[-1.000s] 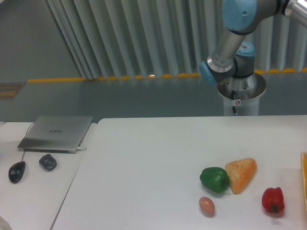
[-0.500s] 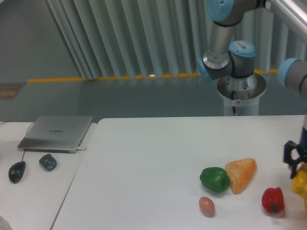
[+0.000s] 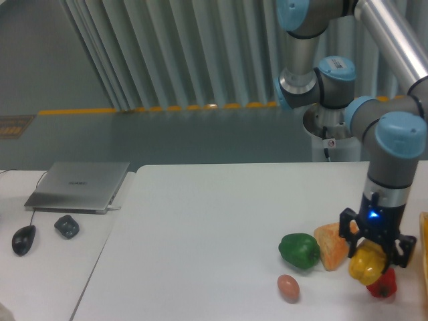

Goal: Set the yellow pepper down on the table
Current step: 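Lower the gripper holding the yellow pepper toward the table, then set the yellow pepper on the table beside the red pepper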

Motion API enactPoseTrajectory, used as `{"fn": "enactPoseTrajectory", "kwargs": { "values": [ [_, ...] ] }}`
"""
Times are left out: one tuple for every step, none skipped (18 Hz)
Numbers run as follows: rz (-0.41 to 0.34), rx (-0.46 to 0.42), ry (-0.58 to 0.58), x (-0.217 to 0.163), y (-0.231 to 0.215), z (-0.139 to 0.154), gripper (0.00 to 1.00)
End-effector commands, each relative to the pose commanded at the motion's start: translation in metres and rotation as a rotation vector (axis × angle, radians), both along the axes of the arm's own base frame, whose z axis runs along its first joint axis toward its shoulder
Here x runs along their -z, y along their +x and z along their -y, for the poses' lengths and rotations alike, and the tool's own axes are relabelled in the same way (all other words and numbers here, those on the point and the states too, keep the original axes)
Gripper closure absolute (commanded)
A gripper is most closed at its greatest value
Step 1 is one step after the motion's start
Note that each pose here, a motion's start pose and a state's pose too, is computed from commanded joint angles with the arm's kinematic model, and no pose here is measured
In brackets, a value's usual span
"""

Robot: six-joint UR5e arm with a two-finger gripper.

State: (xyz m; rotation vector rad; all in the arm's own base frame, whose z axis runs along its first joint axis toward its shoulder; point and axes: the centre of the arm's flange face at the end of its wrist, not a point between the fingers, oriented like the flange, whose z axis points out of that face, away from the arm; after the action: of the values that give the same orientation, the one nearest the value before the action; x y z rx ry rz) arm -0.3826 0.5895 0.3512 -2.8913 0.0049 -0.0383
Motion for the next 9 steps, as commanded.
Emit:
{"fn": "enactPoseTrajectory", "kwargs": {
  "values": [
    [0.01,0.009,-0.011,0.009,0.008,-0.007,0.4],
    [0.012,0.018,-0.014,0.018,0.014,-0.011,0.4],
    [-0.008,0.02,-0.017,0.027,0.019,-0.019,0.4],
    [-0.016,0.011,-0.024,0.032,0.021,-0.022,0.4],
    [-0.014,0.006,-0.028,0.036,0.023,-0.025,0.39],
    [-0.011,0.006,-0.034,0.04,0.022,-0.025,0.39],
    [-0.013,0.005,-0.045,0.043,0.021,-0.025,0.39],
    [-0.018,0.006,-0.06,0.049,0.021,-0.024,0.39],
    [-0.019,0.011,-0.073,0.054,0.022,-0.022,0.39]
  ]
}}
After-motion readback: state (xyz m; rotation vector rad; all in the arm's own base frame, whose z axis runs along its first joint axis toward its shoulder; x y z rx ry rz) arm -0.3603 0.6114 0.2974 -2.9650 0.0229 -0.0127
